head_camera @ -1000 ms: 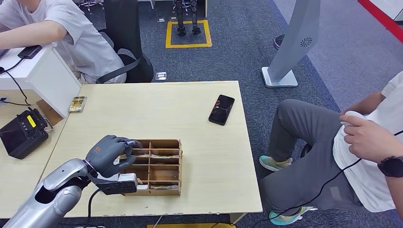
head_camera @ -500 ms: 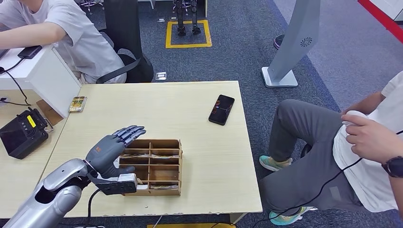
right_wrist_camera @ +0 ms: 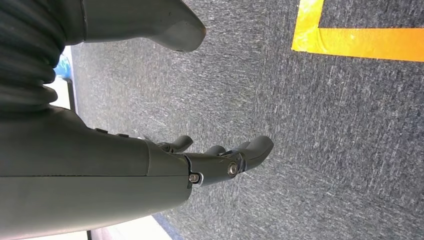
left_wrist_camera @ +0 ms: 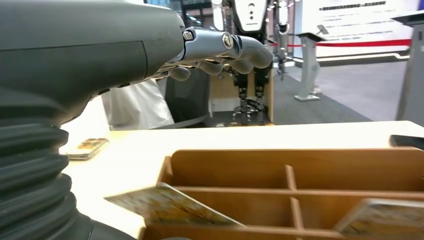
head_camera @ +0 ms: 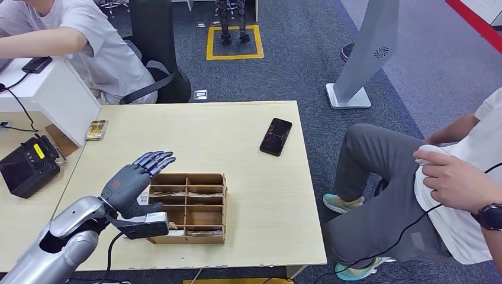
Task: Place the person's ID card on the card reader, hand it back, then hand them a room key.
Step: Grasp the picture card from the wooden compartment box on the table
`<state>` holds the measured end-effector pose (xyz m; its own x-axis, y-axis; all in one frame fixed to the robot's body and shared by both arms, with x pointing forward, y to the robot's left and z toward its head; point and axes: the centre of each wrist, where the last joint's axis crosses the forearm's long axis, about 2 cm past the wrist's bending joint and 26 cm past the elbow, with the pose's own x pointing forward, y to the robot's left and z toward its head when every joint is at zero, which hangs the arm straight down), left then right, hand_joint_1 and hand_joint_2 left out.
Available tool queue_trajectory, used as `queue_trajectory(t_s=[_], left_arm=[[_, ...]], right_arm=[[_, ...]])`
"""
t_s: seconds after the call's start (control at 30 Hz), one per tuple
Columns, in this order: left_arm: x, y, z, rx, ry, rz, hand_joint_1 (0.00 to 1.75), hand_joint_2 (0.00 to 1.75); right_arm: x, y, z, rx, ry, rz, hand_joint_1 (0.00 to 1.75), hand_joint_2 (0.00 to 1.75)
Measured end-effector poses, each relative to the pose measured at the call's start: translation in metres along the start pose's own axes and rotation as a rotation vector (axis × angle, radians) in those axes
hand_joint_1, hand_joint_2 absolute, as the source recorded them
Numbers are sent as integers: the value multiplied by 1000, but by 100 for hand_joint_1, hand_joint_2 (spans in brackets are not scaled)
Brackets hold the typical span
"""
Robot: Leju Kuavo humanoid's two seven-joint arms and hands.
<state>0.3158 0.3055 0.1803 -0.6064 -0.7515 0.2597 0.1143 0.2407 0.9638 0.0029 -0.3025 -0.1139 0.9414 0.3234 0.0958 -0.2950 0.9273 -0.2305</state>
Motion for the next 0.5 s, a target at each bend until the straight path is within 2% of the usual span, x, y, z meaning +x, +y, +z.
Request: queue_trajectory(t_s=[0.5], left_arm=[[-7, 6, 2, 29, 35, -42, 0, 175]], right_arm=[[0, 0, 0, -3, -1, 0, 0, 175]])
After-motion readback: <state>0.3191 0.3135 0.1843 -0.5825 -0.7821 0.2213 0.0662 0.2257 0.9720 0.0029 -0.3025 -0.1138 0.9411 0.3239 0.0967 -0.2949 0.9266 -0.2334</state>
